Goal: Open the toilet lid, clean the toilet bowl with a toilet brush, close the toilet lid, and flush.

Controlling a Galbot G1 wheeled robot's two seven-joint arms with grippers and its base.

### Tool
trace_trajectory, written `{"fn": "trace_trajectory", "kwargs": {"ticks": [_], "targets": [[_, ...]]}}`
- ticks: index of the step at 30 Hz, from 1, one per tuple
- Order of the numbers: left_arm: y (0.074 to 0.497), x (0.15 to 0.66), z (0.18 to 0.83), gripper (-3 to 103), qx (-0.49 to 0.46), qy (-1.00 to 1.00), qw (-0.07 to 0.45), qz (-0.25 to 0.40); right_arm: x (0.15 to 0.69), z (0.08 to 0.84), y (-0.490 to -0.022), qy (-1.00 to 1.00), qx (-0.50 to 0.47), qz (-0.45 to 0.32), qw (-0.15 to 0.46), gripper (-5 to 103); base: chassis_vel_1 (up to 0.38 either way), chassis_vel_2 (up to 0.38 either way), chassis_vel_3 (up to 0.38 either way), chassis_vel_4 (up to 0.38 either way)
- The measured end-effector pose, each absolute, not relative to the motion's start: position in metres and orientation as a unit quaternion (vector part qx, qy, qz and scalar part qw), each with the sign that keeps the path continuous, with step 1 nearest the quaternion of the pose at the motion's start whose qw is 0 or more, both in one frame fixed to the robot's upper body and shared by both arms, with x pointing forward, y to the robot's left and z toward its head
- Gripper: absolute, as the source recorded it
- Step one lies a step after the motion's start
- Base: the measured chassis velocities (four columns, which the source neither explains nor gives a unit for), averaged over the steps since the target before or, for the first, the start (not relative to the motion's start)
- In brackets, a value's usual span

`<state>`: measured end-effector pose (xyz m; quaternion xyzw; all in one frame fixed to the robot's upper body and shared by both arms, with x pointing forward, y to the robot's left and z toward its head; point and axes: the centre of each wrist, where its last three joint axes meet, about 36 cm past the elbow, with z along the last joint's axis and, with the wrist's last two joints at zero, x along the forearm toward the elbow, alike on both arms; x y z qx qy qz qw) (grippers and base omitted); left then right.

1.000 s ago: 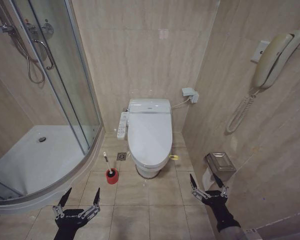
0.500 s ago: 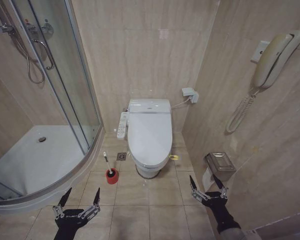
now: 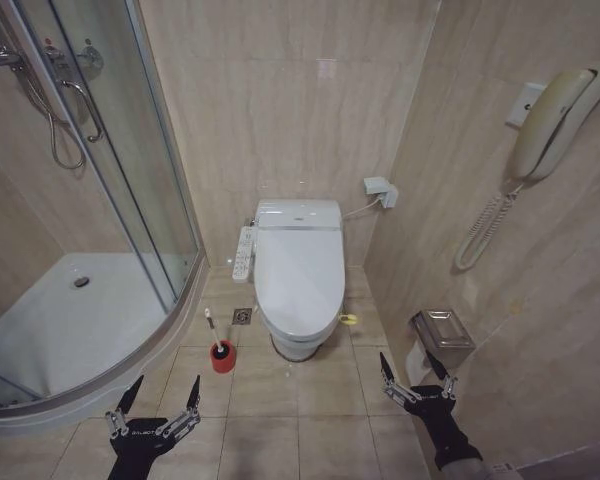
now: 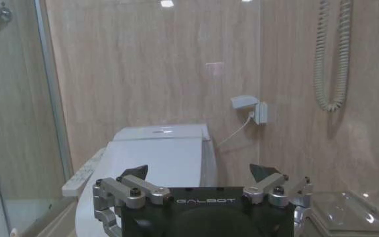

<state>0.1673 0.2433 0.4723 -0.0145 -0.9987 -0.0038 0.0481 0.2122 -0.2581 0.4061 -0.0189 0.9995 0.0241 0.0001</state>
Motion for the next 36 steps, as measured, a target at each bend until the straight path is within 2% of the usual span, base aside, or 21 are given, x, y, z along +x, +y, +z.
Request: {"fn": "trace_trajectory", "kwargs": {"ticks": [24,36], "targets": [[0.243,0.167,0.472,100,-0.014,-0.999,0.048,-0.004,0.217,0.398,-0.255,1.000,-0.021,0.021,-0.003,100,-0.010,0.014,0.012,-0.011],[0.243,0.167,0.472,100,-0.014,-0.999,0.048,-0.004,0.219,0.395,-0.254,1.000,-0.022,0.020,-0.007,100,0.026,0.096,-0.021,-0.095]]}}
